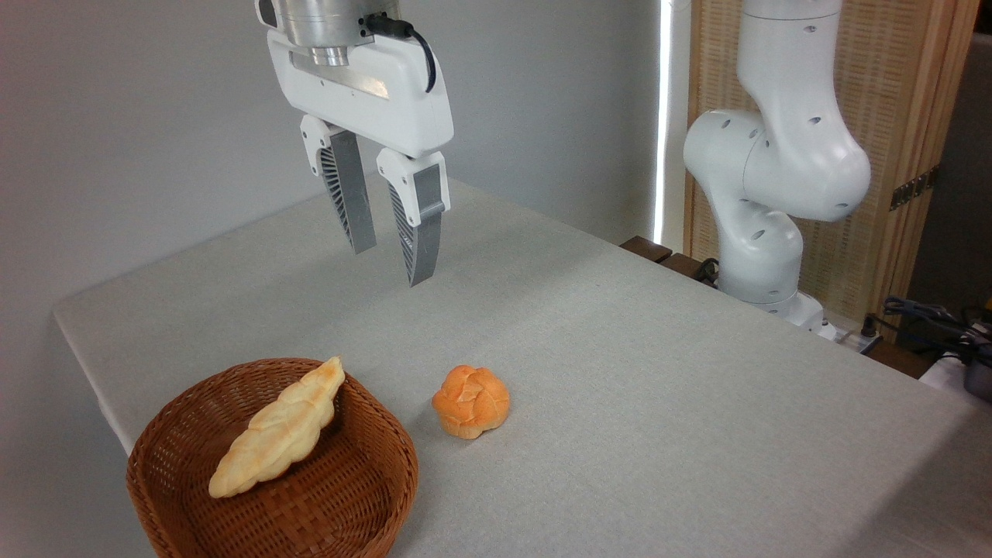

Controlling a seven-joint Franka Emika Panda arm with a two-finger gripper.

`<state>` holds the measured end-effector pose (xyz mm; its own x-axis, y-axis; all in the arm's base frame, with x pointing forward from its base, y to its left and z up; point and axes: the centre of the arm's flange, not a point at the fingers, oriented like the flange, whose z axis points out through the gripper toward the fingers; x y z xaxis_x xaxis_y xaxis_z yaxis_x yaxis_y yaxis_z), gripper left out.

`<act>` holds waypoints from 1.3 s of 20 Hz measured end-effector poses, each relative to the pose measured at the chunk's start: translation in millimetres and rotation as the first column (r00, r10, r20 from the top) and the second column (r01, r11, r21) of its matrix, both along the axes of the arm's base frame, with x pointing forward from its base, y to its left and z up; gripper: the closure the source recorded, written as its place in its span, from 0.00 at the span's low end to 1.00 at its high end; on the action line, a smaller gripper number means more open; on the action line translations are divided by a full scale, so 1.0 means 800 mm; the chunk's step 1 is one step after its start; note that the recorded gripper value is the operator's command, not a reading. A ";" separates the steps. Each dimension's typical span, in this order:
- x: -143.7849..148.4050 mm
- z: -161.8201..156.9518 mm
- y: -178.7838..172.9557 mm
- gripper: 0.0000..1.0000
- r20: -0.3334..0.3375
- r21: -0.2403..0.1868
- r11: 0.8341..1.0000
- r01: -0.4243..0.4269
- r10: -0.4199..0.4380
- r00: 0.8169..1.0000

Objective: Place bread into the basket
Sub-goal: 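Lower the open gripper toward the round orange bun, then close the gripper around the orange bun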

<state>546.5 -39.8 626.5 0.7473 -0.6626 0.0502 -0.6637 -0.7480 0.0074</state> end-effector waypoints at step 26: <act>-0.036 -0.179 0.029 0.00 -0.014 0.050 0.998 -0.024 0.025 1.000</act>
